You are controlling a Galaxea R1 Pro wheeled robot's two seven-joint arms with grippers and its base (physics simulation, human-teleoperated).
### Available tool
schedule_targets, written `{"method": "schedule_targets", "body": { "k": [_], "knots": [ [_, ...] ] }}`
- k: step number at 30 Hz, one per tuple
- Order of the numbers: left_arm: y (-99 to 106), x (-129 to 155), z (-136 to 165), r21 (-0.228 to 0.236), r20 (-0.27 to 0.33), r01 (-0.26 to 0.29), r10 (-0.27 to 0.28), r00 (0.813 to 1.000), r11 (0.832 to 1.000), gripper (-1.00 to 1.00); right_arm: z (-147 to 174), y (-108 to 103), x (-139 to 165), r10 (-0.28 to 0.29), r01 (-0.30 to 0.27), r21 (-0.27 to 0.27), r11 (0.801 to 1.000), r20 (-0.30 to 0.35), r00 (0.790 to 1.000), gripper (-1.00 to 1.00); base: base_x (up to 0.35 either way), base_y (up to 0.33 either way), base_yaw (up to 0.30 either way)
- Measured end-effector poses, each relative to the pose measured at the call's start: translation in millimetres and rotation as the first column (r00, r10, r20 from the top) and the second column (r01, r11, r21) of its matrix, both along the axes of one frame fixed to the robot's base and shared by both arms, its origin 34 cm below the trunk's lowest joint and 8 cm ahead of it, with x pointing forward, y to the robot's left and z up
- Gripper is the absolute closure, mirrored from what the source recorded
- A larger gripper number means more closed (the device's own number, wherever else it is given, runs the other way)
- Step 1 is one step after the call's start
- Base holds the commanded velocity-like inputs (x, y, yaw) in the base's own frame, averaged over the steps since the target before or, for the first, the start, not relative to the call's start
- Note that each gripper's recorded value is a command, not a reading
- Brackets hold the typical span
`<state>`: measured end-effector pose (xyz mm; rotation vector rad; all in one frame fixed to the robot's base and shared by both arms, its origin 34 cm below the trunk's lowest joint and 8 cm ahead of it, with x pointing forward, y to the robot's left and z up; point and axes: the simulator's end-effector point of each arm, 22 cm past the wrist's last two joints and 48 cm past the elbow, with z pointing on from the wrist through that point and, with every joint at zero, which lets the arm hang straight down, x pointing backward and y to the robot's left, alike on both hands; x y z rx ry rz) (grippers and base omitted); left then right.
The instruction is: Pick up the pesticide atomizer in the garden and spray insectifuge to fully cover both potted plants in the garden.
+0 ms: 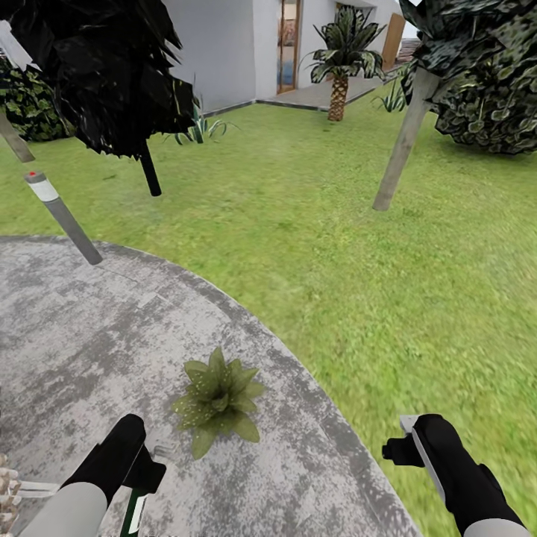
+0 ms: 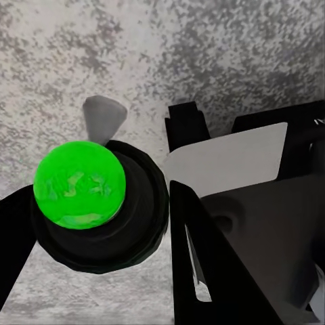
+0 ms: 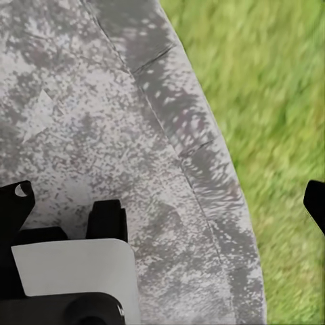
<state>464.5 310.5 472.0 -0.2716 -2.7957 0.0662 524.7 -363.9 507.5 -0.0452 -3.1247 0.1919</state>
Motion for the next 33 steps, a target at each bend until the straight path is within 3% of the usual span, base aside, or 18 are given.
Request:
{"method": "schedule_targets", "body": {
  "k": [13,33],
  "knots": [
    [-0.5,-4.4,-3.1,-0.002,-0.012,0.0,0.0,1.0,1.0,1.0,-3.5,1.5,-2.6,0.002,-0.002,0.002,1.0,-0.009,1.0,-1.0,0.195,-0.098,0.128],
    [-0.6,-5.4,-4.3,-0.002,-0.016,0.0,0.0,1.0,1.0,1.0,-4.3,-1.2,-3.3,-0.003,0.003,-0.003,1.0,-0.011,1.0,-1.0,0.005,-0.13,0.068]
  ]
}}
